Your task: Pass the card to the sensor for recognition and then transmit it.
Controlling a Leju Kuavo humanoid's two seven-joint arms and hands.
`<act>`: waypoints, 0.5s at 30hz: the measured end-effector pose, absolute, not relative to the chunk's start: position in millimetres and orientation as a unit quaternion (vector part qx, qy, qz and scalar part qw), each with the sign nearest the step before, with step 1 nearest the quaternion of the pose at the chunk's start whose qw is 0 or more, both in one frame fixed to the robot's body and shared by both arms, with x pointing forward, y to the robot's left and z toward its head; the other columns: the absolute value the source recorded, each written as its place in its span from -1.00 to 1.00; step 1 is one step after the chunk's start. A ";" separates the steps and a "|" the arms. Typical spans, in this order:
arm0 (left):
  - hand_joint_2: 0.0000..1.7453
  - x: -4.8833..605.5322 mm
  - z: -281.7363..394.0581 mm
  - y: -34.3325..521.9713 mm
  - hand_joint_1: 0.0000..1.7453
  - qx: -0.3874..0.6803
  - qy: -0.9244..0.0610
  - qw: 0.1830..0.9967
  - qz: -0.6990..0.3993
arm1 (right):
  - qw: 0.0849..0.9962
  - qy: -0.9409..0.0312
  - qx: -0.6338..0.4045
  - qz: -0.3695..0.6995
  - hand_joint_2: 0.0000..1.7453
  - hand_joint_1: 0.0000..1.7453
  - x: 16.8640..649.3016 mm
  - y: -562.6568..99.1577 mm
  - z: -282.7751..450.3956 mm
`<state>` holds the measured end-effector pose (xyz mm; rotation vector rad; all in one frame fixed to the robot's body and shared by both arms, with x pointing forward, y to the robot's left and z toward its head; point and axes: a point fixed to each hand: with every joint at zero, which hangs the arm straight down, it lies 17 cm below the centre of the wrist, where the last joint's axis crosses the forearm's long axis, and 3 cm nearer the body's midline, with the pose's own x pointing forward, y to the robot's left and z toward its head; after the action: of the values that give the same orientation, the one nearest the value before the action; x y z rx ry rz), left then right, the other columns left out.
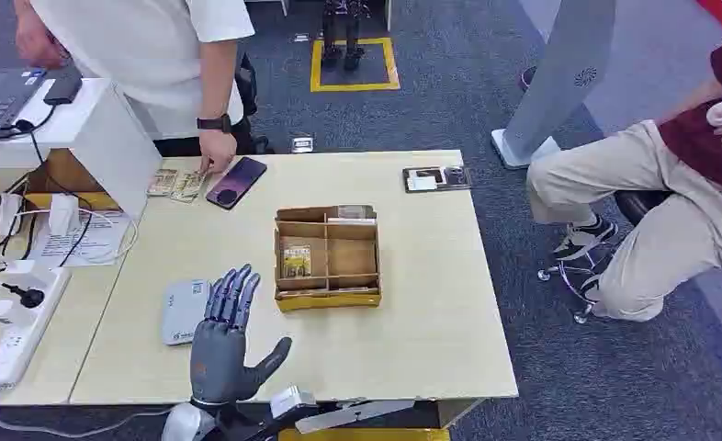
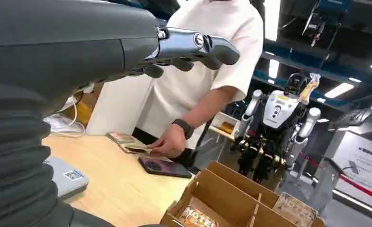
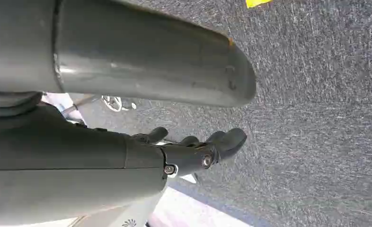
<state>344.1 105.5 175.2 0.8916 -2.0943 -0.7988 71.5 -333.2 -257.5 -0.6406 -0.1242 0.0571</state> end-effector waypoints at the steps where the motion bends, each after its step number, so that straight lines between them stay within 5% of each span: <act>1: 1.00 344.6 175.1 106.1 -1.00 0.347 -0.810 0.357 -0.310 | 0.947 -0.061 -0.315 0.028 -1.00 -1.00 71.5 -333.2 -257.5; 15: 1.00 350.0 178.5 103.8 -1.00 0.360 -0.804 0.356 -0.313 | 0.946 -0.062 -0.315 0.032 -1.00 -1.00 72.2 -333.3 -257.3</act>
<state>350.0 103.8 178.5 0.9288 -2.0761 -0.8095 72.2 -333.3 -257.3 -0.6420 -0.1266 0.0658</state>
